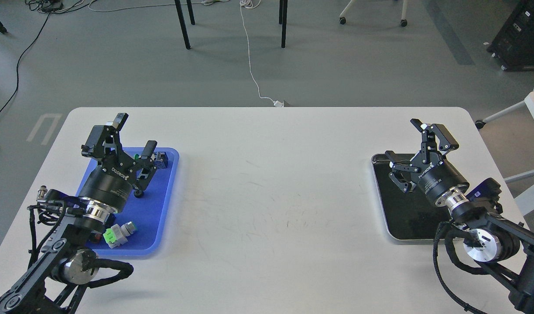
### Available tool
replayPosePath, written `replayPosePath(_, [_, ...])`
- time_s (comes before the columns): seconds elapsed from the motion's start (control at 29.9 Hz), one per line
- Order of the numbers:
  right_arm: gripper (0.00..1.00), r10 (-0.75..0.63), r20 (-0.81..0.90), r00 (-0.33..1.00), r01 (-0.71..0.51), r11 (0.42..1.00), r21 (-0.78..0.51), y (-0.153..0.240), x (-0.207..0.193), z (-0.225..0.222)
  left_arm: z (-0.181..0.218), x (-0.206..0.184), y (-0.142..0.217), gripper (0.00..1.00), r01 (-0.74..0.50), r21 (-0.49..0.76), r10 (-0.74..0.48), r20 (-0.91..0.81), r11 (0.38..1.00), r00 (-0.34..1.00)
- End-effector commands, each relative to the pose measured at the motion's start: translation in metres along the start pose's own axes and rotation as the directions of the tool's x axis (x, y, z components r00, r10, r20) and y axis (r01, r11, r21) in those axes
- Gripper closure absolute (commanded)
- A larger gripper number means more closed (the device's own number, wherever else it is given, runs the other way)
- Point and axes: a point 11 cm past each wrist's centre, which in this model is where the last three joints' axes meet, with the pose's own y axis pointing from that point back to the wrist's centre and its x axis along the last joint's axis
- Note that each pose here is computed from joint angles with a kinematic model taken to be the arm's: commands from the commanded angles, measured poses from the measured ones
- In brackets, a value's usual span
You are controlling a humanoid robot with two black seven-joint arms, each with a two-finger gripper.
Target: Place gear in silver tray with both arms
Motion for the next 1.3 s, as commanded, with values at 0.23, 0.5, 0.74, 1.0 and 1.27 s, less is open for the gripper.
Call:
replayPosePath(0.23, [0.01, 0.01, -0.012, 1.0, -0.01, 1.0, 0.01, 0.001, 0.005, -0.006, 0.001, -0.002, -0.002, 0.02, 0.015, -0.008, -0.015, -0.013, 1.0, 1.0])
replayPosePath(0.5, [0.01, 0.047, -0.028, 0.999, -0.046, 0.999, 0.014, 0.003, 0.019, -0.009, 0.007, -0.005, -0.01, 0.02, 0.042, -0.028, -0.044, -0.073, 0.999, 0.996])
replayPosePath(0.74, [0.01, 0.053, -0.027, 0.998, -0.053, 0.998, 0.015, 0.001, 0.02, -0.007, 0.006, -0.002, -0.01, 0.02, 0.03, -0.015, -0.031, -0.068, 0.999, 0.997])
replayPosePath(1.0, [0.01, 0.052, -0.023, 0.998, -0.052, 0.999, 0.007, 0.003, 0.019, -0.004, 0.007, 0.0, -0.008, 0.02, 0.027, -0.023, -0.029, -0.061, 0.999, 0.998])
replayPosePath(1.27, [0.01, 0.059, -0.023, 0.998, -0.059, 0.998, 0.003, 0.009, 0.022, -0.004, 0.012, -0.005, -0.007, 0.02, 0.053, -0.04, -0.055, -0.062, 0.998, 0.997])
